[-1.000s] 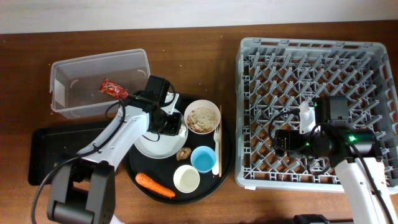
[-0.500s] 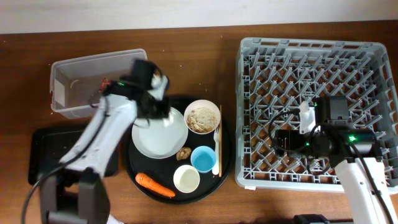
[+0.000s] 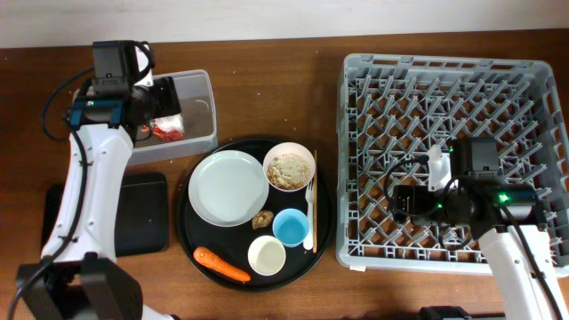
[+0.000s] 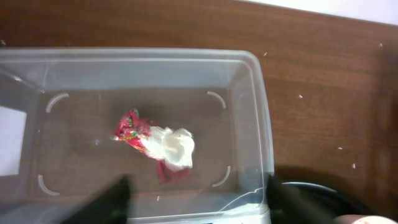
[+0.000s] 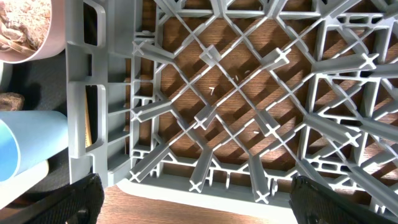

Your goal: Sort waste into correct bins and load items into the dishwasher rack

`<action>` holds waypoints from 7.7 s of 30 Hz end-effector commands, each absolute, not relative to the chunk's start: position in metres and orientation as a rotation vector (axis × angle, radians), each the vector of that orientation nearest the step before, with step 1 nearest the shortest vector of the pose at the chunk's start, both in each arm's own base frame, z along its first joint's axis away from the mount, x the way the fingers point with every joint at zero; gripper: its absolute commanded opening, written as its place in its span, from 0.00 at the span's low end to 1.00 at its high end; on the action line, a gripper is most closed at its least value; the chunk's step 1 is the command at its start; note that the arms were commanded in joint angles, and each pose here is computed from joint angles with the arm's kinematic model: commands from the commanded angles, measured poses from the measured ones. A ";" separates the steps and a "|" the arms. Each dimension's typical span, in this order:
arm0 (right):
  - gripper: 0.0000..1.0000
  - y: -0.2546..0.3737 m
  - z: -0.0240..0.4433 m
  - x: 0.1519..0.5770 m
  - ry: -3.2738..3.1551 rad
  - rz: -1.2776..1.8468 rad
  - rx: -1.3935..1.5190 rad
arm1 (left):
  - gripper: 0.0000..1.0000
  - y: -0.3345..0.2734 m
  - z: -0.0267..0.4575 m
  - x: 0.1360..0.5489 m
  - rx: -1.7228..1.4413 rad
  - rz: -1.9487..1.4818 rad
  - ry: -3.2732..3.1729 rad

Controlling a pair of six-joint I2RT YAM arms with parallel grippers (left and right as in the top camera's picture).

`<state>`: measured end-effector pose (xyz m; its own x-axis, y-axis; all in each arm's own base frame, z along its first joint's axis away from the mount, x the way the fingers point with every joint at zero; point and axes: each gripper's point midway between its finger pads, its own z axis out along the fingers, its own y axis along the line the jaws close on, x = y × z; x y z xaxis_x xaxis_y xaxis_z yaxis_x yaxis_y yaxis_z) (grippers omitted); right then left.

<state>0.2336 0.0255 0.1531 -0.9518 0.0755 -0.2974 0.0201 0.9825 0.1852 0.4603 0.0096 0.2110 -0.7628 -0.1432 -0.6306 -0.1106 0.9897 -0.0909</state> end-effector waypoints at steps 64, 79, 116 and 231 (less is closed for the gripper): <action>0.98 0.023 0.157 0.236 2.812 0.247 0.089 | 0.44 -0.154 0.056 0.176 0.326 -0.440 3.125; 0.98 0.023 0.157 0.236 2.815 0.247 0.090 | 0.00 -0.153 0.051 0.173 0.324 -0.420 3.162; 0.98 0.159 0.293 0.238 1.922 1.392 -0.697 | 0.00 -0.286 0.279 0.268 0.795 -1.594 2.155; 0.45 -0.216 0.125 0.226 2.781 -0.314 1.361 | 0.39 -0.154 0.130 0.310 0.393 -0.785 2.840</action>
